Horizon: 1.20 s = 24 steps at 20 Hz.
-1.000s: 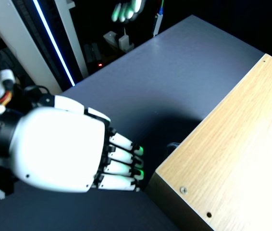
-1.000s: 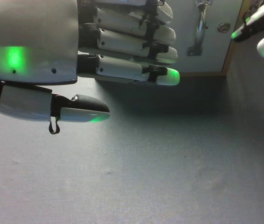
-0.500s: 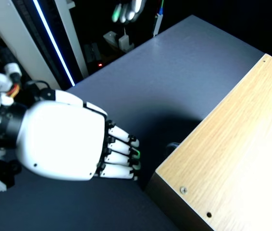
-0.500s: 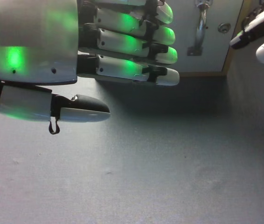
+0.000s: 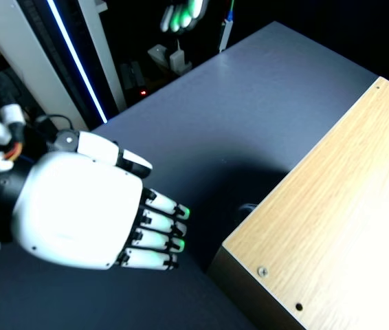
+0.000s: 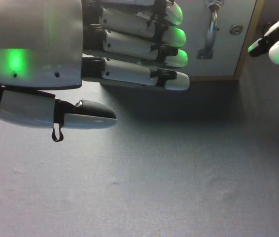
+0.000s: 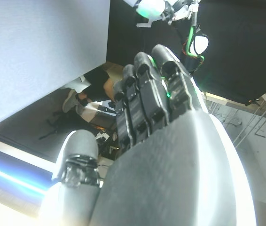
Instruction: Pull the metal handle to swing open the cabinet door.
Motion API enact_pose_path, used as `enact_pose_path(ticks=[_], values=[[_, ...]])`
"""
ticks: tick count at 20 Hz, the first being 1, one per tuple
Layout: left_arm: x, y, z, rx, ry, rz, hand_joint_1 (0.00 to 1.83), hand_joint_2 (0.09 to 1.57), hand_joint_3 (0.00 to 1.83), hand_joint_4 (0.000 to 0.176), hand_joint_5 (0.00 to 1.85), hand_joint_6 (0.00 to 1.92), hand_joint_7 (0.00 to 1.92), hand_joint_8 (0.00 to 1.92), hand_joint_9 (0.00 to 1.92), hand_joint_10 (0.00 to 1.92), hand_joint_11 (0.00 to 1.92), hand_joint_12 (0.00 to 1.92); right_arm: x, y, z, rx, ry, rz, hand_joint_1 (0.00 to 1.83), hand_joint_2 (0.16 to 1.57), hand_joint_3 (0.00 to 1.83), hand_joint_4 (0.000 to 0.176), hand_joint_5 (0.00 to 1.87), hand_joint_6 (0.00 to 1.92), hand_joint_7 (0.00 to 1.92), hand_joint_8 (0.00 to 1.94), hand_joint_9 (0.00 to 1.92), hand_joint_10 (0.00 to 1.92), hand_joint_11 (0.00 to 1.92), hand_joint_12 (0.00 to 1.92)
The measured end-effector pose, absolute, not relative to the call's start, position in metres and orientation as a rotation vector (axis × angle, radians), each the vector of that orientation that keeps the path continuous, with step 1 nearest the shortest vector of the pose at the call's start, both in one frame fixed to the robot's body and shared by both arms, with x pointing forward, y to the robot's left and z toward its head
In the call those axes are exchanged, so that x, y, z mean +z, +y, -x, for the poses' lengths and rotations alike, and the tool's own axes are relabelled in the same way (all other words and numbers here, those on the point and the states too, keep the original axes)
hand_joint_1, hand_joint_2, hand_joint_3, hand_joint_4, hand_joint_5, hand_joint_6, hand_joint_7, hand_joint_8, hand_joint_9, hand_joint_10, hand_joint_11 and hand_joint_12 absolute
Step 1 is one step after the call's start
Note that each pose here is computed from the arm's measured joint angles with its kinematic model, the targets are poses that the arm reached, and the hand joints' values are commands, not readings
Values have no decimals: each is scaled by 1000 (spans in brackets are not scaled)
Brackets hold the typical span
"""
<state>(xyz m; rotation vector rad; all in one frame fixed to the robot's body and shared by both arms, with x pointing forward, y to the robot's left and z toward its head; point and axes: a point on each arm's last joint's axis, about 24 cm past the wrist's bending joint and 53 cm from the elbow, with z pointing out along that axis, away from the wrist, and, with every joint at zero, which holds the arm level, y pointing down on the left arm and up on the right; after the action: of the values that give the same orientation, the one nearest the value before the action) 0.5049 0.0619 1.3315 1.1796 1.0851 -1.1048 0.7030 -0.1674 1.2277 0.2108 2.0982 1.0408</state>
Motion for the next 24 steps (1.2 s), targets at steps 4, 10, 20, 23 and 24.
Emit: enact_pose_path(ticks=[4,10,20,23,24], values=[[1331,62,-505,-1105,1085,-1180,0,1571,44,0,371,6,387,3,365,4,58,675,1217,-185,-705,1125,2117,-512,0,1568,0,0,377,0,358,1,310,2,0,811],[1332,62,-505,-1106,1085,-1180,0,1571,56,0,361,0,382,0,358,1,50,674,1206,-197,-705,1177,2107,-838,0,1570,9,0,382,3,363,3,311,4,0,793],[1332,62,-505,-1106,1085,-1180,0,1571,45,0,371,3,395,4,371,4,66,681,1196,-174,-695,1293,2069,-1116,0,1571,5,0,369,4,354,0,302,0,0,765],[1332,62,-505,-1106,1085,-1179,0,1571,50,0,371,2,401,5,374,4,64,682,1201,-156,-697,1349,2032,-1110,0,1571,10,0,368,2,358,2,309,2,0,786],[1332,62,-505,-1106,1085,-1180,0,1571,51,0,370,1,399,4,372,2,62,681,1202,-152,-698,1359,2025,-1102,0,1570,10,0,371,3,361,2,310,2,0,788]])
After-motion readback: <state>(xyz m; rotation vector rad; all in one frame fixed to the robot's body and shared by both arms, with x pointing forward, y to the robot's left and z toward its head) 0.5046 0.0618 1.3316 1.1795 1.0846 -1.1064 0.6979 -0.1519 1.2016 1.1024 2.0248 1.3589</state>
